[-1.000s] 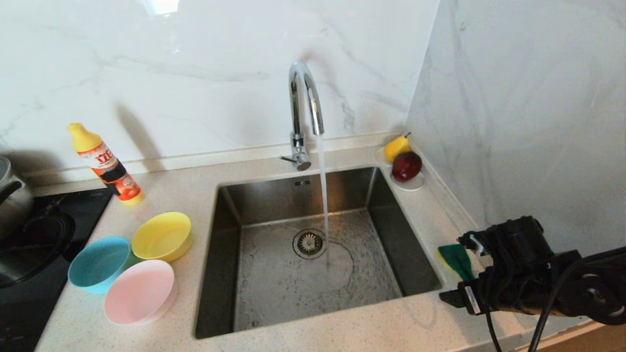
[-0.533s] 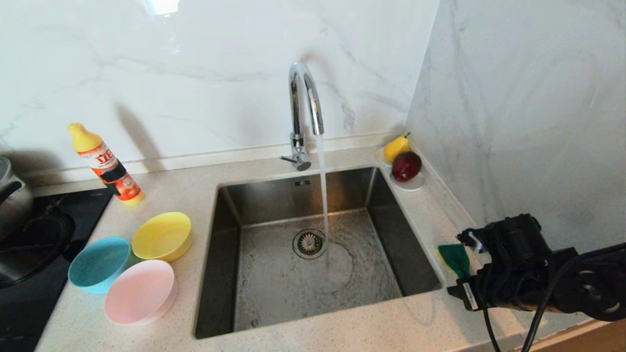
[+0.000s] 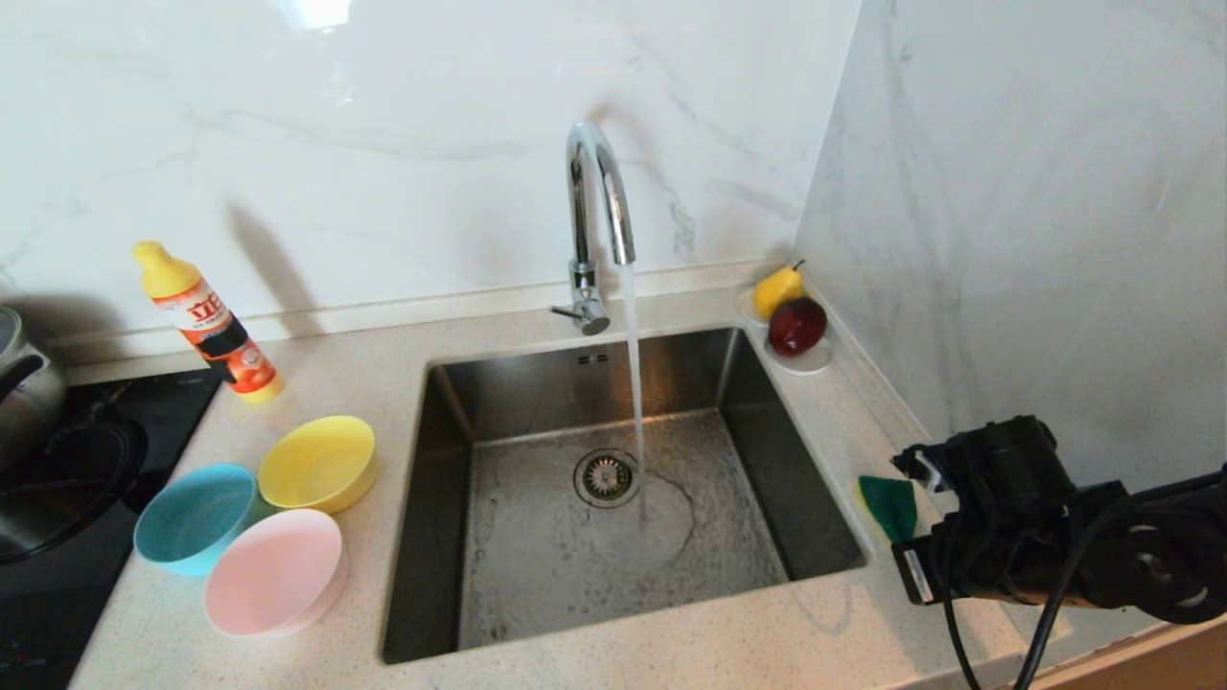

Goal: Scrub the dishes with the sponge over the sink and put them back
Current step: Pick up a bowl and the sponge

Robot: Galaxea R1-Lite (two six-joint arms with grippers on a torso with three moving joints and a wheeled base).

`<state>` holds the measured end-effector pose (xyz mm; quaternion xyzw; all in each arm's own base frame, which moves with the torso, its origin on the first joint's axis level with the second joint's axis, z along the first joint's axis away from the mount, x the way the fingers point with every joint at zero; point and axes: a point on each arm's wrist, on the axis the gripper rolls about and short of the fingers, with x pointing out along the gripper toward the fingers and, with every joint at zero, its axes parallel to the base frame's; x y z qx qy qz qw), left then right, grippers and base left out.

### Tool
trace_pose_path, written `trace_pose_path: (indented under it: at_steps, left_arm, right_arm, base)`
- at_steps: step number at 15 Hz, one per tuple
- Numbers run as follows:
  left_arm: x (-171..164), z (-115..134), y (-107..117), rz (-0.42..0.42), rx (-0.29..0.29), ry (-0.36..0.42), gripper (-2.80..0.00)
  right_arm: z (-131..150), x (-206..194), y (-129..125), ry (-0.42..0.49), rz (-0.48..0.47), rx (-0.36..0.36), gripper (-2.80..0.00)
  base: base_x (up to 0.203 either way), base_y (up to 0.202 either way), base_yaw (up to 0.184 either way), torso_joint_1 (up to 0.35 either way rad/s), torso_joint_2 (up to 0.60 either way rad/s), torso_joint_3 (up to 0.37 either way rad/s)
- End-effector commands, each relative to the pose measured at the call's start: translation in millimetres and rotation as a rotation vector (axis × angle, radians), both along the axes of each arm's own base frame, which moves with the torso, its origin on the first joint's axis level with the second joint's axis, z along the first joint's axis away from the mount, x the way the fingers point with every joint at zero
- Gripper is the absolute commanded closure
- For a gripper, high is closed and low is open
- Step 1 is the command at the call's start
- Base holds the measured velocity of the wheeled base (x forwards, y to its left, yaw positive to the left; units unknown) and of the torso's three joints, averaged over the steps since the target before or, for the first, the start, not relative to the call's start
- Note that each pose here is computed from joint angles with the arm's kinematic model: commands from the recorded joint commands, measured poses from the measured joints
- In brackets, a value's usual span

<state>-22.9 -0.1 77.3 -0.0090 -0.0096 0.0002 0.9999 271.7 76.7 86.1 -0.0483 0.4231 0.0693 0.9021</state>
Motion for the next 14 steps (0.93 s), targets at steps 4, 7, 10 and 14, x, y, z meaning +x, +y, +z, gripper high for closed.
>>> trace_pose_path:
  at_steps: [4, 7, 10, 14]
  left_arm:
    - [0, 0, 0, 0.000, 0.000, 0.002, 0.00]
    - [0, 0, 0, 0.001, 0.000, 0.003, 0.00]
    - [0, -1, 0, 0.001, 0.000, 0.004, 0.00]
    - [0, -1, 0, 0.001, 0.000, 0.004, 0.00]
  right_arm:
    - [6, 0, -7, -0.016, -0.043, -0.023, 0.00]
    - [11, -3, -11, -0.026, -0.046, -0.029, -2.80]
    - [11, -5, -10, -0.020, -0.038, -0.027, -2.80]
    - [11, -1, -9, -0.025, -0.047, -0.022, -2.80]
  base:
    - [0.000, 0.000, 0.000, 0.000, 0.00, 0.000]
    - [0.000, 0.000, 0.000, 0.000, 0.00, 0.000]
    - [0.000, 0.000, 0.000, 0.000, 0.00, 0.000]
    - [0.000, 0.000, 0.000, 0.000, 0.00, 0.000]
